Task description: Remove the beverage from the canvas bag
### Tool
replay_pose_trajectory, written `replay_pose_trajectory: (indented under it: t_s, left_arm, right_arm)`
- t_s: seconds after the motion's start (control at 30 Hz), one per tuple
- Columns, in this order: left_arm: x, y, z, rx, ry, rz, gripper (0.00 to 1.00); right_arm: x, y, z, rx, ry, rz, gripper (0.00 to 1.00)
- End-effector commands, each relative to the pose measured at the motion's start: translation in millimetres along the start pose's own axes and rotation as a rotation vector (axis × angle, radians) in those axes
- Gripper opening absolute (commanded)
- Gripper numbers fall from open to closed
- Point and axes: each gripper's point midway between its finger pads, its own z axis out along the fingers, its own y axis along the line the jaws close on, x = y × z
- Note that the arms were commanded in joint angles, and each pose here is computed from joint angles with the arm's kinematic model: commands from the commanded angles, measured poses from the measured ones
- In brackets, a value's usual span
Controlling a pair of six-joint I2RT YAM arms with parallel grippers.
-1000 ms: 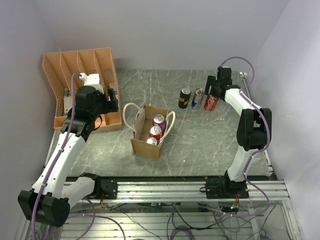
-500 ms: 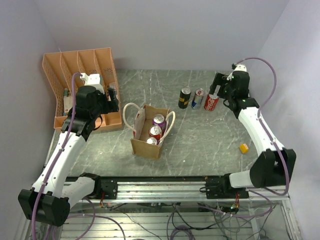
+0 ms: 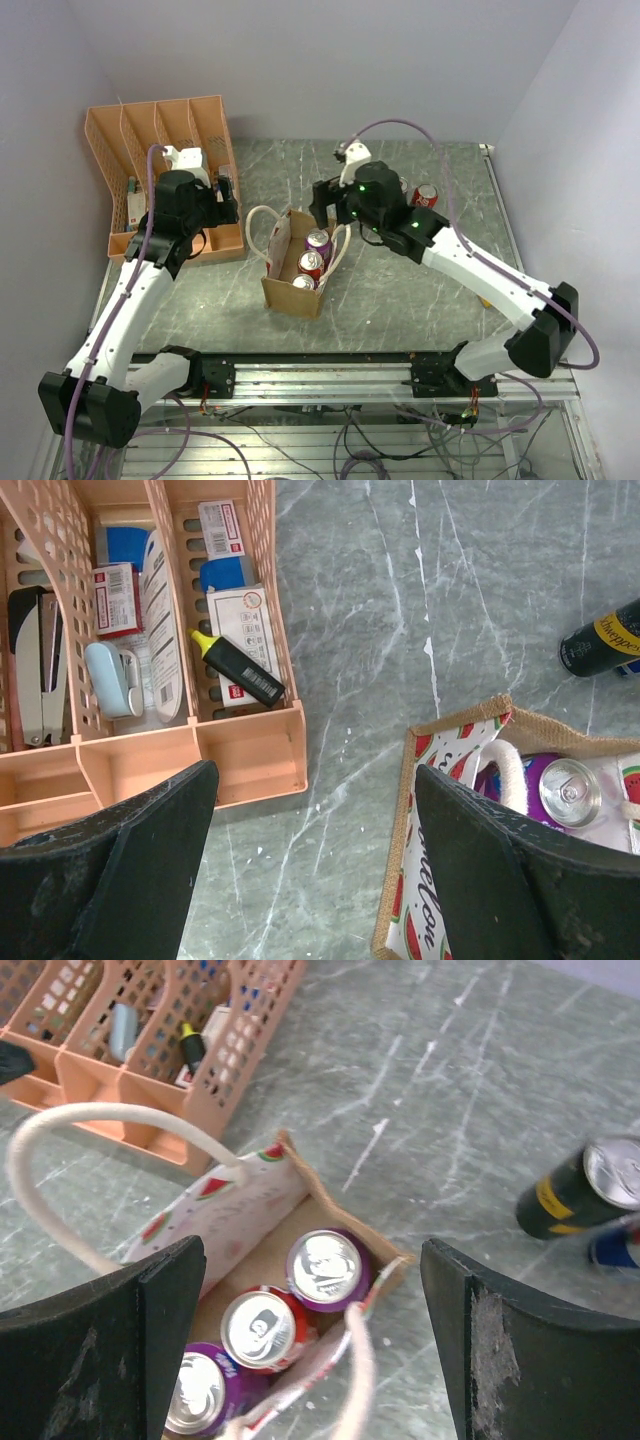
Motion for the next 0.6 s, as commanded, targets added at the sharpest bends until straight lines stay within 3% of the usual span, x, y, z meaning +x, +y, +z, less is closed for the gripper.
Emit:
replay_pose_trajectory:
  t_s: [0.0, 0.17, 0.57]
  left_arm:
    - [-15.0, 2.6, -6.4, -0.018, -0.056, -0.010, 0.91]
    - [-18.9, 7.4, -11.4, -0.044, -0.074, -0.018, 0.91]
    - [-21.3, 5.9, -13.0, -0.029, -0.085, -0.023, 0.90]
  right_arm:
    - [6.4, 27.4, 10.7, 0.030, 0.051, -0.085, 0.88]
    - [34.5, 41.9, 25.2, 0.126, 0.120, -0.131, 0.86]
    - [90.4, 43.9, 49.0, 0.228, 0.246, -0.057, 0.85]
